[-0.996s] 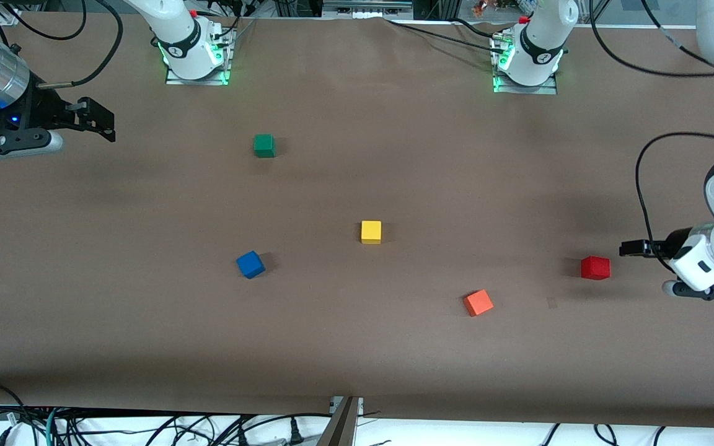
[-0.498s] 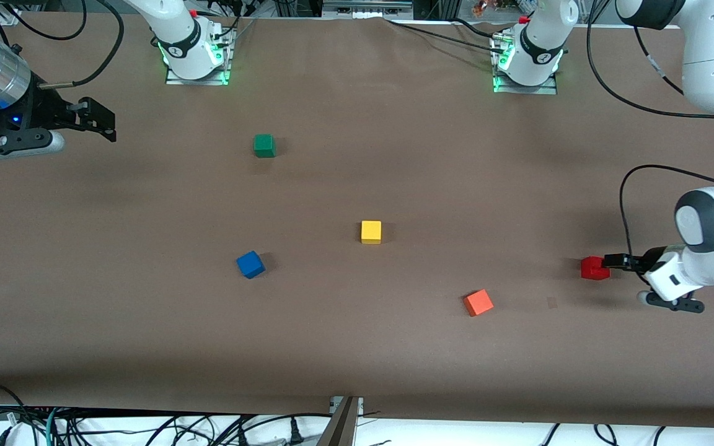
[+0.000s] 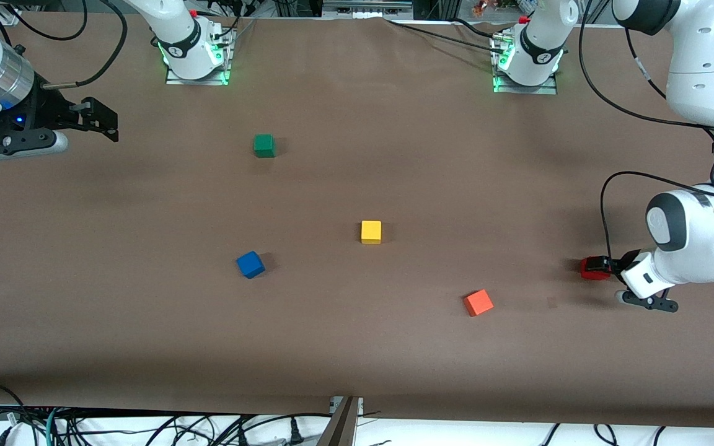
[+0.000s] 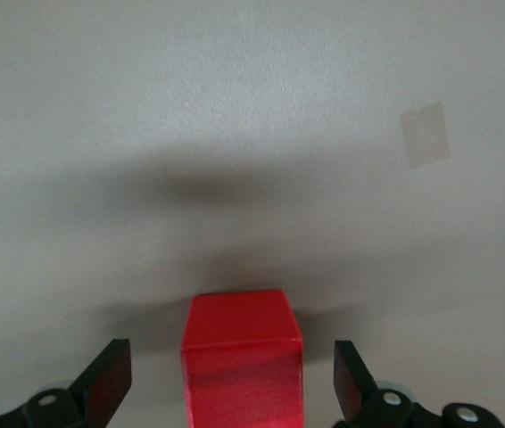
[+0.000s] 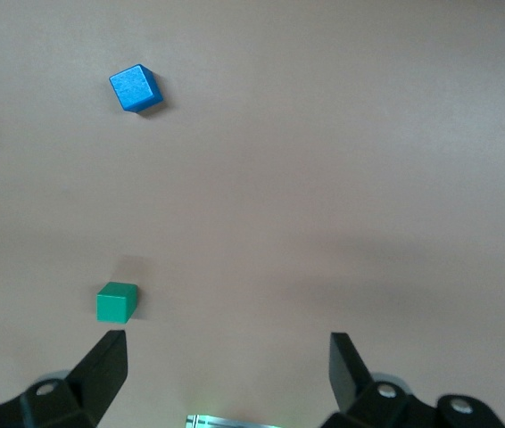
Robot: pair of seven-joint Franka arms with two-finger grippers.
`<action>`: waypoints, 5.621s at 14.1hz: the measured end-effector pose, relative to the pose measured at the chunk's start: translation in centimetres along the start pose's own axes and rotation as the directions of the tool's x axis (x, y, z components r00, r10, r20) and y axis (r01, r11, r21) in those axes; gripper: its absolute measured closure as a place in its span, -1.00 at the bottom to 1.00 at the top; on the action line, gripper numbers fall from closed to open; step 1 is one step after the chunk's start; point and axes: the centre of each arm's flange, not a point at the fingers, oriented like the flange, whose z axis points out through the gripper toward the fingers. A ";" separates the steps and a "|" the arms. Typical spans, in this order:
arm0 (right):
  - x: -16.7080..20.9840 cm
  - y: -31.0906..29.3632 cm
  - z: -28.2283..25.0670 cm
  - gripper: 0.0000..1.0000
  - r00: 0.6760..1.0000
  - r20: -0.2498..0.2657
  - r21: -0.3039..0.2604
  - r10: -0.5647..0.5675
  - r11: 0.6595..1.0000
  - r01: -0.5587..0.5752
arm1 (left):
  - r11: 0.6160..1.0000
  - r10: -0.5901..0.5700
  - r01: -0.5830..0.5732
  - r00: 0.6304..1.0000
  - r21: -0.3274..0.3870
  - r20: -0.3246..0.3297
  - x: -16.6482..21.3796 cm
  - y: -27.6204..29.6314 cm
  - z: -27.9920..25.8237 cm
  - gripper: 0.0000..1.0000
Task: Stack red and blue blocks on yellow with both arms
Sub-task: 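Lower the left gripper over the red block and close on it, then carry the red block toward the yellow block while the right gripper reaches the blue block, then place the red block on the yellow block while the right gripper grasps blue, then lift the blue block with the right gripper while the left gripper withdraws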
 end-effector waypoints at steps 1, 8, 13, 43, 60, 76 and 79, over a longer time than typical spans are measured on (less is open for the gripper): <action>0.0 0.0 0.0 -1.00 1.000 0.000 0.000 0.000 1.000 0.000 | 1.000 0.001 -0.001 1.000 0.000 0.002 -0.2 0.0 0.6 -1.00; 0.0 -0.1 0.0 -1.00 1.000 0.000 0.000 -0.002 1.000 0.002 | 1.000 0.003 -0.003 1.000 -0.003 0.005 -0.4 0.3 1.1 -0.11; 0.0 -0.2 0.1 -1.00 1.000 0.001 0.000 -0.003 1.000 0.003 | 1.000 -0.012 0.012 0.997 0.000 -0.077 2.9 9.5 -4.7 -0.11; 18.1 -11.3 26.7 -0.99 0.896 0.014 0.144 0.443 0.886 -0.440 | 0.982 -0.185 0.187 0.980 0.030 -0.068 -0.2 60.8 1.7 -0.11; 20.2 -11.5 36.8 -0.99 0.730 0.180 0.124 0.659 0.721 -0.682 | 0.980 -0.175 0.189 0.964 0.053 -0.201 6.1 39.4 -24.4 -1.00; 19.1 -18.1 28.8 -0.08 0.842 0.113 0.087 0.527 0.839 -0.537 | 0.954 -0.290 0.294 0.954 0.050 -0.083 0.5 16.4 -33.5 -1.00; 16.9 -25.8 22.9 -0.08 0.912 0.063 0.048 0.406 0.911 -0.409 | 0.954 -0.292 0.297 0.950 0.037 -0.113 -1.7 16.7 -36.8 -1.00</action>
